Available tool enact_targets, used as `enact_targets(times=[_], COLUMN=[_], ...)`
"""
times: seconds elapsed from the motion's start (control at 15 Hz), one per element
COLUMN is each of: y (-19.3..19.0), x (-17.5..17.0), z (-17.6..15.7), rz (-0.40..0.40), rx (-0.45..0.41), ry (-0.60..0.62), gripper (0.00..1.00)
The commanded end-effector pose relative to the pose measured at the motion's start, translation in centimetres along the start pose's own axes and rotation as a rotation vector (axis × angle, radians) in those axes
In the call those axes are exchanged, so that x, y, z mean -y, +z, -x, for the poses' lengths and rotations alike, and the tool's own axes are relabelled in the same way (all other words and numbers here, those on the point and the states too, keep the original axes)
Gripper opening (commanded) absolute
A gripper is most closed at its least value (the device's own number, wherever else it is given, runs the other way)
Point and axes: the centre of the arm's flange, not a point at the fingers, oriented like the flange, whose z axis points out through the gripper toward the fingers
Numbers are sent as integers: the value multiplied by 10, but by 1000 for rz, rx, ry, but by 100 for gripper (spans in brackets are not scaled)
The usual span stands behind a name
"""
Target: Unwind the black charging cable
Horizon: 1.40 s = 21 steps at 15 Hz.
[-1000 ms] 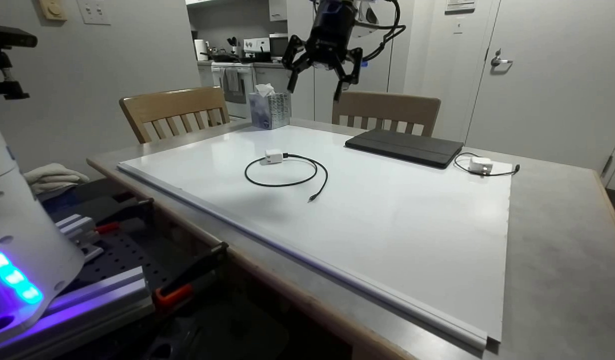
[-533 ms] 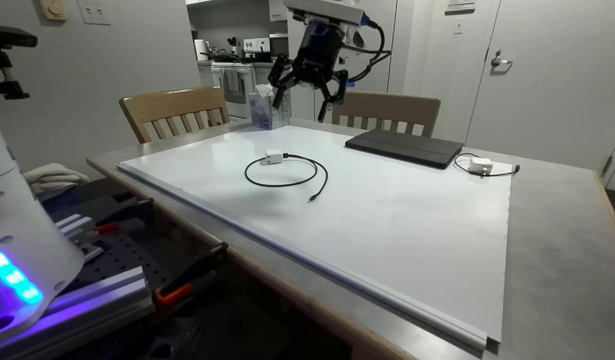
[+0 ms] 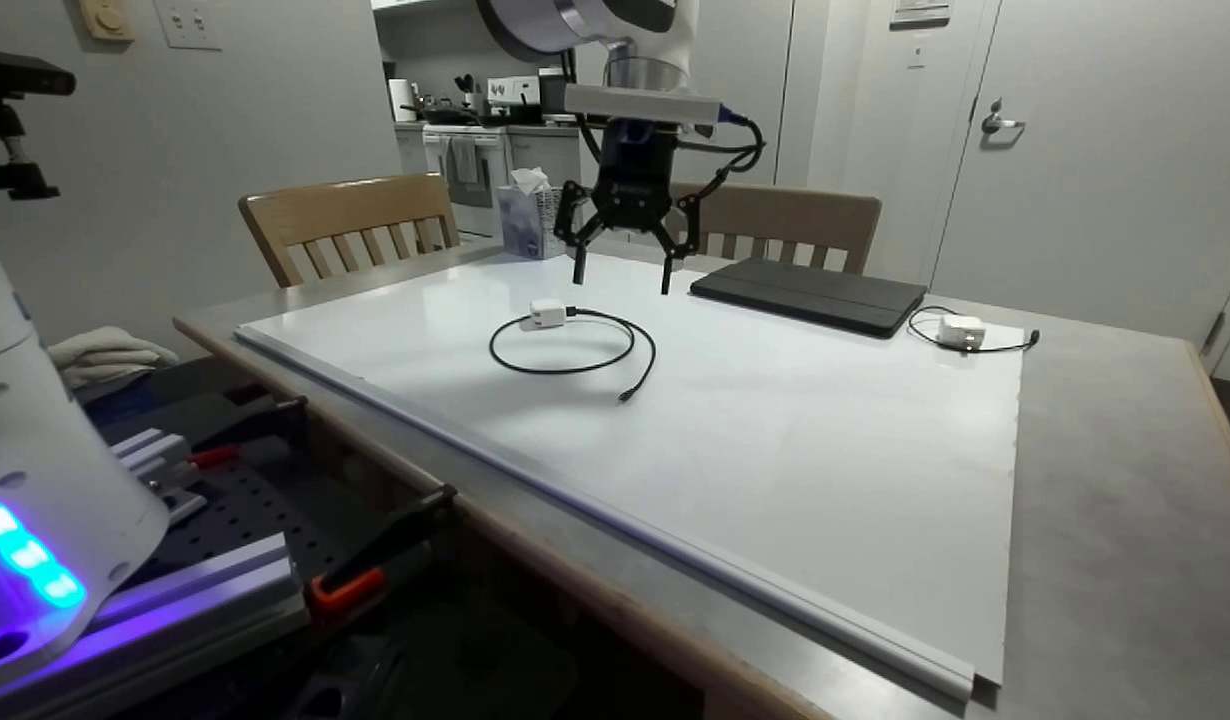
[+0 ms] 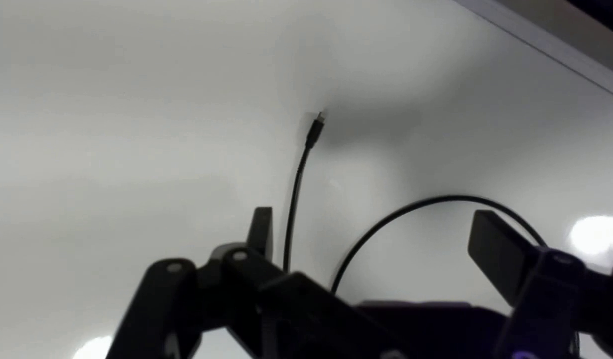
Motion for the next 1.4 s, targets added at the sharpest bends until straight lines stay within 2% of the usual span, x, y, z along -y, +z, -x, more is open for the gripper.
enact_targets(times=[0.0, 0.33, 0.53, 0.87, 1.33], y=[-3, 2, 9, 18, 52], x=[-1, -23, -37, -29, -25], z=[-3, 21, 34, 39, 46], rz=[24, 48, 80, 80, 98], rx=[-8, -131, -171, -190, -208], ry=[11, 54, 80, 62, 42], gripper=[100, 100, 100, 100, 100])
